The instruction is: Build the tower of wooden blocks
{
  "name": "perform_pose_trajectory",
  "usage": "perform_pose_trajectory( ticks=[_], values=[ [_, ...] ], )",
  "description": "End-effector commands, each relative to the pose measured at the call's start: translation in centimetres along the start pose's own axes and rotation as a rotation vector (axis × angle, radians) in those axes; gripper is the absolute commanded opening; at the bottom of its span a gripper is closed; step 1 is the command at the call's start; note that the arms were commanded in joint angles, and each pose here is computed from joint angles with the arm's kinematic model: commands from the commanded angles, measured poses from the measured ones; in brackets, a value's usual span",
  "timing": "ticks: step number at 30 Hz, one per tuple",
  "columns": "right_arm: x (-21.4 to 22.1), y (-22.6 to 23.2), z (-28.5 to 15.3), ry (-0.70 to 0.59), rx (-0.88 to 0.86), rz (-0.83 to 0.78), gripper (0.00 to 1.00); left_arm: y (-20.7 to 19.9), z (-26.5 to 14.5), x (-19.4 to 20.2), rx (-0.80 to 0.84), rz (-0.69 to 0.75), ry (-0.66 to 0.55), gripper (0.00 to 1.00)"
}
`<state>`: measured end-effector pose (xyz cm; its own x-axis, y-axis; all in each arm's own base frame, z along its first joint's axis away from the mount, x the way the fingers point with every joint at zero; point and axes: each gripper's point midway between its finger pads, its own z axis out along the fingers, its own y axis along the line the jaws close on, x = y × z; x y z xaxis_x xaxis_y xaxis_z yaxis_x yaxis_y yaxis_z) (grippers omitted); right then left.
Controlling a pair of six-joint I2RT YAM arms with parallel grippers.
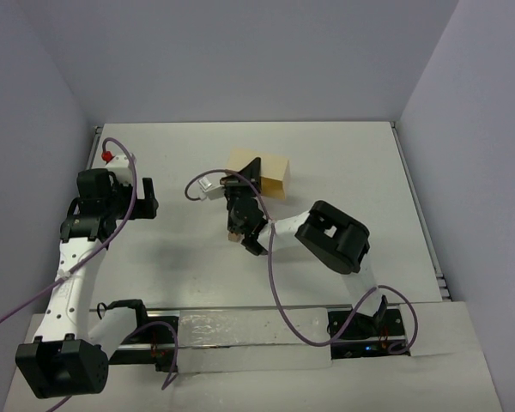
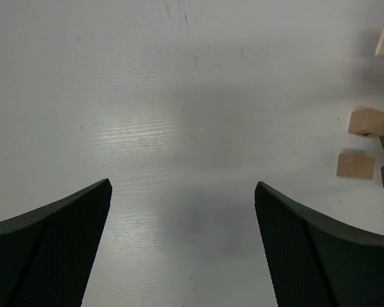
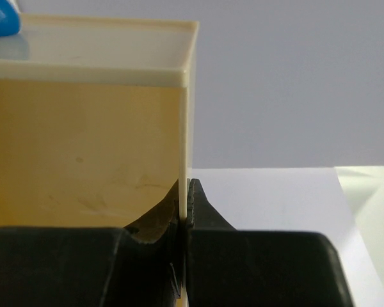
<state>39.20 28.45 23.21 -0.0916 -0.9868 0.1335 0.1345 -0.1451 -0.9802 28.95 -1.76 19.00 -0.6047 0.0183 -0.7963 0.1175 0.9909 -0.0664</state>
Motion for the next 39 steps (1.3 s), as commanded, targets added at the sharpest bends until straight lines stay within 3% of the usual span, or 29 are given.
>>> perform_pose_trajectory(
  ticks=[1,3,7,11,15,19,23,27,30,31,33,35,39],
  values=[
    [4.7,-7.3,-2.1,0.045,0.244,0.437,0.00,-0.1,-0.6,-2.1,0.009,0.001,-0.056,0.99],
    [6.9,-6.7,0.3,0.170,0.246,0.433,0.00,-0.1,-0.8,-2.2,0.009,0.002,-0.062,0.99],
    [4.5,-7.0,-3.1,0.035,0.228,0.444,0.00,-0.1,-0.6,-2.3,0.012,0.003,-0.066,0.99],
    [8.8,-6.4,1.5,0.212,0.271,0.399,0.00,-0.1,-0.6,-2.2,0.010,0.003,-0.074,0.99],
    [5.4,-7.9,-2.2,0.068,0.266,0.434,0.00,-0.2,-0.5,-2.3,0.017,0.002,-0.069,0.99],
    [8.4,-7.6,0.9,0.200,0.279,0.428,0.00,-0.2,-0.6,-2.3,0.014,0.001,-0.072,0.99],
    [7.7,-7.8,-0.5,0.101,0.296,0.405,0.00,-0.3,-0.6,-2.3,0.021,0.004,-0.071,0.99],
    [10.2,-8.1,1.1,0.227,0.260,0.514,0.00,-0.2,-0.6,-2.4,0.018,0.003,-0.075,0.99],
    [11.2,-6.7,1.8,0.278,0.141,0.646,0.00,-0.4,-0.8,-2.4,0.025,0.004,-0.075,0.99],
    [10.7,-5.1,2.0,0.281,0.035,0.573,0.00,-0.4,-0.8,-2.4,0.026,0.004,-0.075,0.99],
    [10.7,-4.6,2.2,0.284,-0.067,0.766,0.00,-0.4,-0.8,-2.3,0.026,0.003,-0.073,0.99],
    [10.4,-2.9,2.2,0.274,-0.290,0.766,0.00,-0.5,-0.7,-2.4,0.031,0.004,-0.076,0.99],
    [10.9,-0.1,1.5,0.304,-0.537,0.840,0.00,-0.5,-0.7,-2.5,0.035,0.006,-0.075,0.99]
  ],
)
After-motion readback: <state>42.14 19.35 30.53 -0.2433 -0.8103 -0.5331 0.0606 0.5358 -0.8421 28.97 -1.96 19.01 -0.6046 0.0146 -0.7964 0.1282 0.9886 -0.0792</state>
